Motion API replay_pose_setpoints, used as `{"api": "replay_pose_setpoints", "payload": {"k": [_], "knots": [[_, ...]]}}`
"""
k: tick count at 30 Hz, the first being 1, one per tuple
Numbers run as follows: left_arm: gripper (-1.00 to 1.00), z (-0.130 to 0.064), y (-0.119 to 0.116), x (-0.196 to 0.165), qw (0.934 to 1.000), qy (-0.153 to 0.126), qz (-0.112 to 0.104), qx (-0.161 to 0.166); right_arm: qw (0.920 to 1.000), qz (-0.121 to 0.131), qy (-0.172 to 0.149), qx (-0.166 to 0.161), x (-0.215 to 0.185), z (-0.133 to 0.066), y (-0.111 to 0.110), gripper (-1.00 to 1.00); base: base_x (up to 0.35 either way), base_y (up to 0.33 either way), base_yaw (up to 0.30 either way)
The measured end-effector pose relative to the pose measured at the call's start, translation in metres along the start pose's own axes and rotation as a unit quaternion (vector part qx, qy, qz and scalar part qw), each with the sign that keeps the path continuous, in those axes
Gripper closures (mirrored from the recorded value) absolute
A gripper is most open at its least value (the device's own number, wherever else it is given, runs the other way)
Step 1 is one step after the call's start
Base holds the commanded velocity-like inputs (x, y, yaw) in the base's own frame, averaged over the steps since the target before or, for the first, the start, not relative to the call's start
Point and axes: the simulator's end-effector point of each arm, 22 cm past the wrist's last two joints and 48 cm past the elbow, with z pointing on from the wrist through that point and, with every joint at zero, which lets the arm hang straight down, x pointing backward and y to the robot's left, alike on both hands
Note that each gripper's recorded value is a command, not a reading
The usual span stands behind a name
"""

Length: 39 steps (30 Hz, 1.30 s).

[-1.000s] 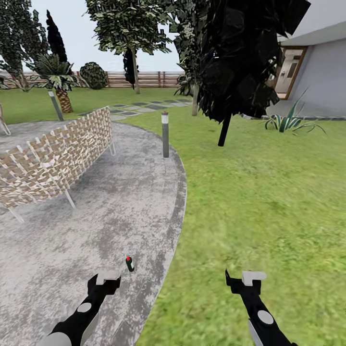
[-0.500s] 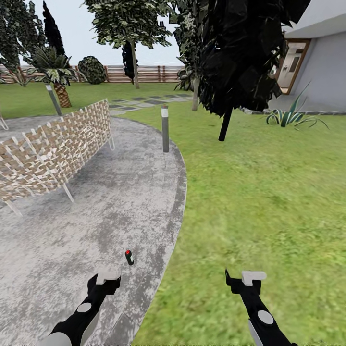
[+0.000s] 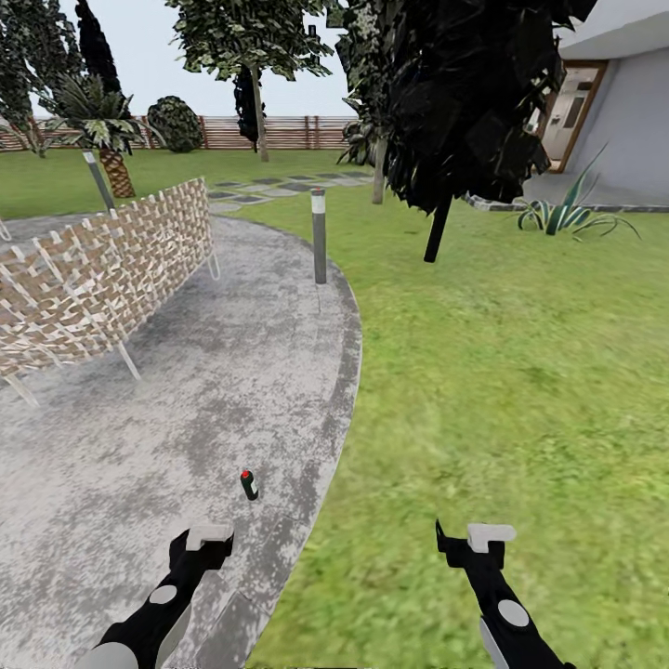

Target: In the garden, pick up the pesticide atomizer on the floor and spray pesticide onto both trees until each tree trunk is fully covered.

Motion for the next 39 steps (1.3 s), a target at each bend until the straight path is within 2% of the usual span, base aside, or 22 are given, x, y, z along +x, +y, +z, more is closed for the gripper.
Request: {"api": "replay_pose_setpoints", "payload": {"k": [12,39], "knots": [[-1.0,0.005,-0.001,0.015,1.0,0.007,0.001,0.0,1.0,-0.001,0.007,0.0,0.014,0.004,0.001,-1.0,0.031,0.0,0.0],[-1.0,0.005,-0.002,0.015,1.0,0.007,0.001,0.001,1.0,-0.001,0.006,0.0,0.013,0.004,0.001,-1.0,0.317,-0.022,0.0]]}}
